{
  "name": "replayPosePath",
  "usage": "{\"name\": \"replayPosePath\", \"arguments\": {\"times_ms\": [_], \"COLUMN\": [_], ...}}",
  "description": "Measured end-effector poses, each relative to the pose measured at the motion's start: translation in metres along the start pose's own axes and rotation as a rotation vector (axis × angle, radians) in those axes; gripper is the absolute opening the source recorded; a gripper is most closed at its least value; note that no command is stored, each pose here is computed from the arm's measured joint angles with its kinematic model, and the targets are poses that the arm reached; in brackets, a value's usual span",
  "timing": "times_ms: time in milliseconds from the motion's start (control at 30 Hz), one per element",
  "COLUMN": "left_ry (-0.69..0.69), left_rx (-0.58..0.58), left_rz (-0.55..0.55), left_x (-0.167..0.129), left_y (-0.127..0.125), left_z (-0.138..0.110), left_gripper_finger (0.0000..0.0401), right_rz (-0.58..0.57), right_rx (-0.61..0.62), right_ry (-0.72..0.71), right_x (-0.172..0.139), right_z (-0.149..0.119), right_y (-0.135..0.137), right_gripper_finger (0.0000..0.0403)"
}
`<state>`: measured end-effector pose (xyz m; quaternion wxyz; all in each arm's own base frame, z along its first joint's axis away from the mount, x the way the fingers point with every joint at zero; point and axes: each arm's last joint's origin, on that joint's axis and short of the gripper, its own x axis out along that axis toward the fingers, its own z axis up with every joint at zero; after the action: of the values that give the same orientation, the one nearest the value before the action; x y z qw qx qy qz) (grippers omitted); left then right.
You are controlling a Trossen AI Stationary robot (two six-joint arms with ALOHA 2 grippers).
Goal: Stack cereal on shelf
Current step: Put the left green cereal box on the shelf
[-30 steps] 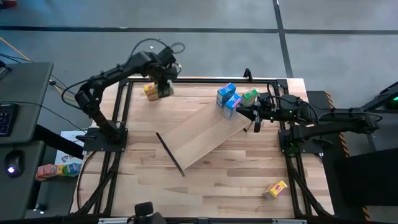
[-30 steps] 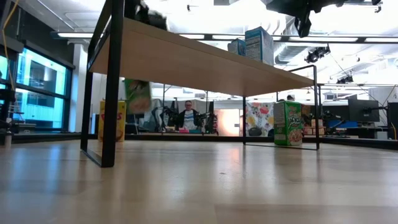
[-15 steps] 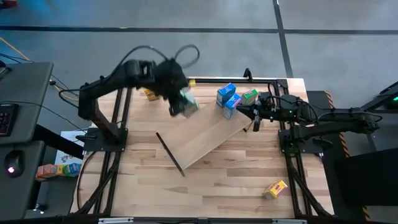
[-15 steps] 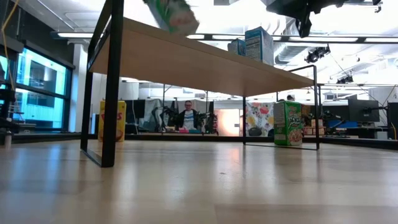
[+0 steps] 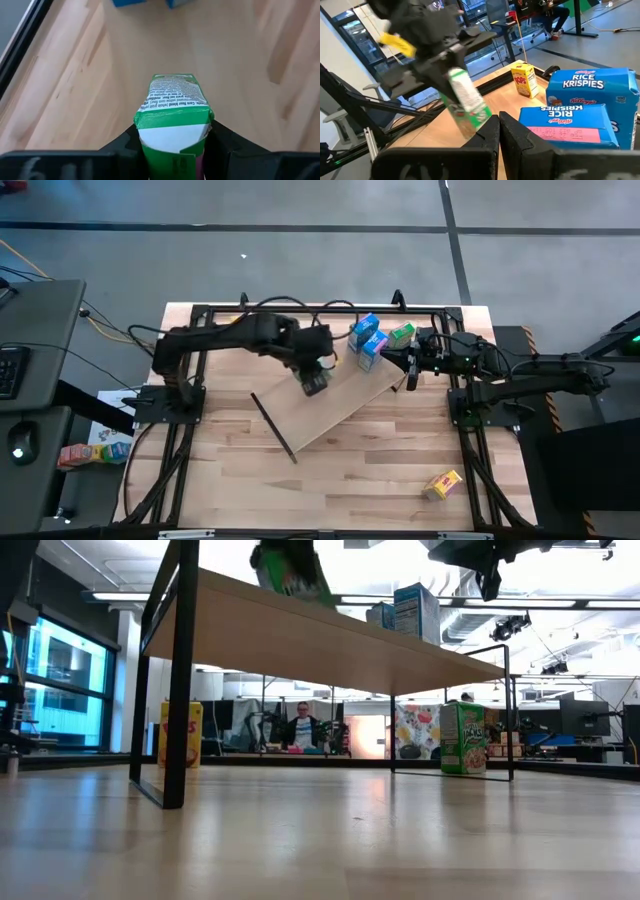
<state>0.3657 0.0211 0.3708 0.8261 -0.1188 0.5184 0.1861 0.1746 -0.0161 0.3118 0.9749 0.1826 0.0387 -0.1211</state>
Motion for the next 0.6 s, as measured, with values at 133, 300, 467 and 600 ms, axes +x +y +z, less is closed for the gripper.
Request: {"name": "replayPosePath", "arguments": {"times_ms": [133,300,467,600], "left_ry": [0.002,-0.011,-0.073,-0.111], "left_rx": [-0.029,-0.014,-0.004,0.024], "left_rz": [0.019,0.023,0.006,-0.008], "left_x": [0.013,0.023,0.022,0.018], "left_y": [0.008,0.016,0.016,0.015], "left_z": [0.008,0.016,0.022,0.024], "left_gripper_finger": [0.0111,0.0111,0.0111,0.0116], "right_rz": [0.0,0.0,-0.003,-0.004], "right_rx": [0.0,-0.001,-0.002,-0.002], "right_ry": [0.0,0.001,0.01,0.011], "right_x": [0.0,0.0,0.001,0.001], "right_z": [0.0,0.0,-0.001,-0.002], "right_y": [0.0,0.0,0.0,0.0], "right_gripper_finger": [0.0,0.0,0.0,0.0]}}
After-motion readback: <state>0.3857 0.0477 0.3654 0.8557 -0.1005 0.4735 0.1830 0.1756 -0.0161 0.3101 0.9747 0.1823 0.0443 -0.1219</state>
